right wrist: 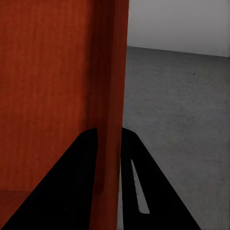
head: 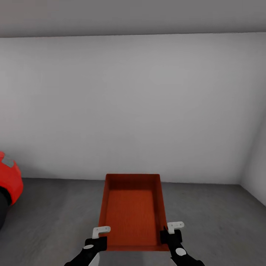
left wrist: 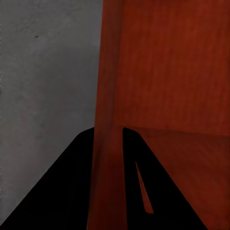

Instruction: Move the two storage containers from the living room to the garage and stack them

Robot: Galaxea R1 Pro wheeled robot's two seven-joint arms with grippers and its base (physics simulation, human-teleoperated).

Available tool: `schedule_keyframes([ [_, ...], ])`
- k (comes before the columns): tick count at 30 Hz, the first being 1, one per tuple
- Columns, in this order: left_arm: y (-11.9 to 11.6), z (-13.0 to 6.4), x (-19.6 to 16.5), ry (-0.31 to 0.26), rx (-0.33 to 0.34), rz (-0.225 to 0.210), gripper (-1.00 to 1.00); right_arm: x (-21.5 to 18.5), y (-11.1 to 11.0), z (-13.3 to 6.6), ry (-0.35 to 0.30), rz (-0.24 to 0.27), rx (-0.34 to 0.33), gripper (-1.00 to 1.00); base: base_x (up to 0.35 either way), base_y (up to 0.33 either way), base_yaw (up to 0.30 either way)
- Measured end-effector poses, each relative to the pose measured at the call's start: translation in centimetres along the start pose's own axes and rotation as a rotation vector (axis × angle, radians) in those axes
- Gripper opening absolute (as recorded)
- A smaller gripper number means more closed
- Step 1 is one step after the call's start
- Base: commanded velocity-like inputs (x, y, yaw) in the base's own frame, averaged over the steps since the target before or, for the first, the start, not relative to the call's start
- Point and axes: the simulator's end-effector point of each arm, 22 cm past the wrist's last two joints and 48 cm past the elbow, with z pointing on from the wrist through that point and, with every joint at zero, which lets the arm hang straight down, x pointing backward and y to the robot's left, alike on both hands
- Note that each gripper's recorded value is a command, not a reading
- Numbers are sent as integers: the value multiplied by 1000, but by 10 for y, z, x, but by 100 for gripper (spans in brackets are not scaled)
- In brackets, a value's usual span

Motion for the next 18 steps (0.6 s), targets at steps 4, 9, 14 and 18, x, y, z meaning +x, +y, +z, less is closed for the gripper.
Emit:
schedule_keyframes([
  [4, 0, 0, 0, 0, 1, 0, -100, 0, 0, 0, 0, 0, 0, -100, 289, 247, -5],
  [9, 1, 0, 0, 0, 1, 0, -100, 0, 1, 0, 0, 0, 0, -100, 289, 247, -1],
  [14, 0, 0, 0, 0, 1, 0, -100, 0, 0, 0, 0, 0, 0, -100, 289, 247, 0],
  [18, 0, 0, 0, 0, 1, 0, -100, 0, 0, 0, 0, 0, 0, -100, 289, 247, 0],
])
